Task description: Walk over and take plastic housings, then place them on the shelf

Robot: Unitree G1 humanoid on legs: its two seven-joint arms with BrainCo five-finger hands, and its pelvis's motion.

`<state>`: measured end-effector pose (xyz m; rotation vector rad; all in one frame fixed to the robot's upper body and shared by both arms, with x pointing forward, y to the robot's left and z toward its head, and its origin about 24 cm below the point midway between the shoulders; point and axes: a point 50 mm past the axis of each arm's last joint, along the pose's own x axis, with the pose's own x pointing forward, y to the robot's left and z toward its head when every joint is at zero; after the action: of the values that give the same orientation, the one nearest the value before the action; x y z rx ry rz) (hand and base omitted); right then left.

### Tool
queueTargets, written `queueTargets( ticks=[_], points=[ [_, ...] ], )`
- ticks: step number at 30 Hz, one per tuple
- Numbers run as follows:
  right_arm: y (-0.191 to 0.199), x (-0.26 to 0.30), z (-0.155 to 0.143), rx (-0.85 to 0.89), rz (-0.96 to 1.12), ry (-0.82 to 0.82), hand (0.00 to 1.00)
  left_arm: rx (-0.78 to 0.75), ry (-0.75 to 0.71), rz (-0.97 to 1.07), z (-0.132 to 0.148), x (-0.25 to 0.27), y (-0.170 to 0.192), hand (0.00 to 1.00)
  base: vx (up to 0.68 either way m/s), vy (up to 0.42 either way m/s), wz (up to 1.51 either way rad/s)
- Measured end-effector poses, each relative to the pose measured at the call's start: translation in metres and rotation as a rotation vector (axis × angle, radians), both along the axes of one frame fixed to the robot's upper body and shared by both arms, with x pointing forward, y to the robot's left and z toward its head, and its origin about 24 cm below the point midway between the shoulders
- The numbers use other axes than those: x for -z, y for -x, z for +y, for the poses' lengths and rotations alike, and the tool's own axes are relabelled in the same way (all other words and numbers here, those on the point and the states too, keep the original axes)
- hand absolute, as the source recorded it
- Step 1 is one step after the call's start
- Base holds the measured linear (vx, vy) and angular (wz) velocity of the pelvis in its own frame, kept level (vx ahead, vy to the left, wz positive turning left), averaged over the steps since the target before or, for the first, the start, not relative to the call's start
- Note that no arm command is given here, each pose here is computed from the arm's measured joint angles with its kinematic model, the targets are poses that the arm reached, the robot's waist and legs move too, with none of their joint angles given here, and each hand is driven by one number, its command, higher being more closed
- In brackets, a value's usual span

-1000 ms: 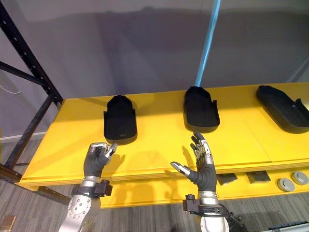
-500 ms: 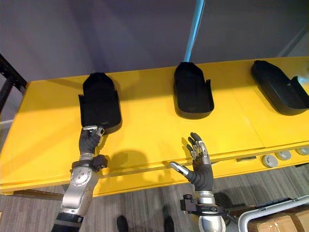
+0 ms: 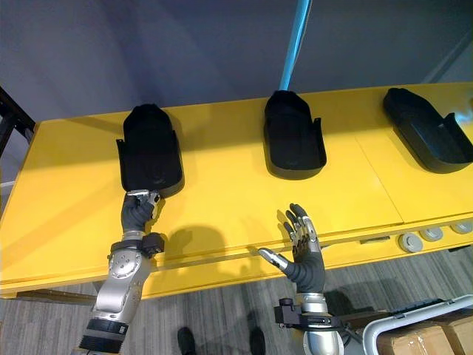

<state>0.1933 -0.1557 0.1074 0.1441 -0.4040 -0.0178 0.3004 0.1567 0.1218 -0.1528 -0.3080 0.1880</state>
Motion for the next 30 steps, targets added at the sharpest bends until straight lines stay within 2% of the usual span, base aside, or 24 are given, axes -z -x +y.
queueTargets(
  ticks=[3, 8, 13, 17, 19, 22, 26, 30],
  points=[
    [-0.002, -0.002, -0.001, 0.008, -0.009, 0.008, 0.00, 0.005, 0.056, -0.117, -0.005, -0.015, 0.031, 0.00, 0.01, 0.006, -0.03],
    [-0.012, -0.011, -0.011, 0.076, -0.070, 0.059, 0.00, -0.056, 0.065, -0.366, -0.002, -0.046, 0.084, 0.00, -0.03, 0.000, -0.28],
    [-0.031, -0.030, -0.017, 0.095, -0.159, 0.184, 0.00, -0.210, -0.015, -0.457, 0.011, -0.052, 0.114, 0.00, -0.03, 0.053, -1.13],
    [-0.025, -0.030, -0.024, 0.135, -0.157, 0.190, 0.00, -0.249, -0.015, -0.441, 0.014, -0.048, 0.116, 0.00, -0.08, 0.276, -1.28],
    [0.003, -0.019, -0.035, 0.206, -0.093, 0.169, 0.00, -0.189, 0.013, -0.432, 0.001, -0.046, 0.110, 0.00, -0.15, 0.400, -1.15],
    [0.031, -0.031, -0.040, 0.264, -0.119, 0.187, 0.00, -0.121, 0.053, -0.438, -0.015, -0.048, 0.108, 0.00, -0.18, 0.379, -1.94],
    [0.029, -0.037, -0.048, 0.357, -0.150, 0.227, 0.00, -0.103, 0.051, -0.446, -0.019, -0.052, 0.094, 0.00, -0.40, 0.326, -3.06],
    [0.016, -0.029, -0.063, 0.446, -0.115, 0.275, 0.00, -0.154, 0.016, -0.436, -0.004, -0.049, 0.093, 0.00, -0.21, 0.010, -1.82]
  ],
)
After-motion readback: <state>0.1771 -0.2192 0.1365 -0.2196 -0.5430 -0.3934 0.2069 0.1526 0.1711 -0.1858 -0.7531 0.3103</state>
